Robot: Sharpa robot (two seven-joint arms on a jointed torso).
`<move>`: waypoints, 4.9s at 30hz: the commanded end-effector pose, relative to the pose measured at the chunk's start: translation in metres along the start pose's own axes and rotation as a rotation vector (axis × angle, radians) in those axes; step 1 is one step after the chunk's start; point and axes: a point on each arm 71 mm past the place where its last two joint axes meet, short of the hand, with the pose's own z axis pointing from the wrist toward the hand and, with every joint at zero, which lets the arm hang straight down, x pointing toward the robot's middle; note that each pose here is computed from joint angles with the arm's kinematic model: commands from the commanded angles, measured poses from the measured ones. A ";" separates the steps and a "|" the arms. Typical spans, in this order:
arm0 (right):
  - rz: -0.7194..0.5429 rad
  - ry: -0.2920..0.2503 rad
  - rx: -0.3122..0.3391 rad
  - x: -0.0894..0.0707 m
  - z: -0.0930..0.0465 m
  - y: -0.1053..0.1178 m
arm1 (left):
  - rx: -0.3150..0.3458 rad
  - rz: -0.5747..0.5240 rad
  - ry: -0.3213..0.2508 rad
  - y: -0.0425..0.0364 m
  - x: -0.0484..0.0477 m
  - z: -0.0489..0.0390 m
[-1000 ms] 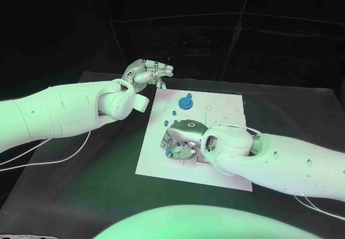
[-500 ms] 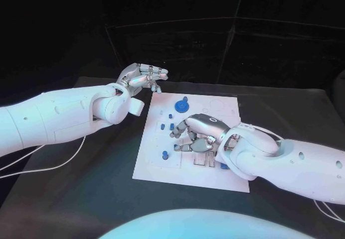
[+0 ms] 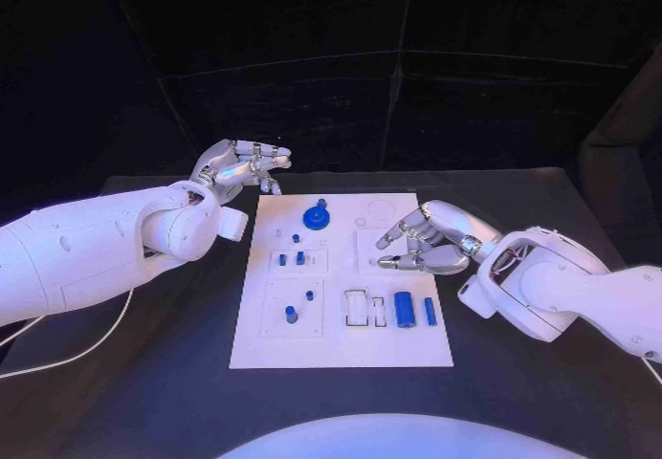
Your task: Assemble the parts on the task board
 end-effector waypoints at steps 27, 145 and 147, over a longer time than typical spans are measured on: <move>-0.315 0.119 0.417 0.040 -0.017 -0.037 | 0.002 -0.011 0.014 0.0012 -0.0002 -0.0037; -0.130 0.090 0.357 0.103 0.029 0.010 | -0.003 -0.023 0.040 0.0015 0.0014 -0.0037; -0.133 0.086 0.360 0.103 0.030 0.009 | -0.003 -0.023 0.040 0.0015 0.0013 -0.0038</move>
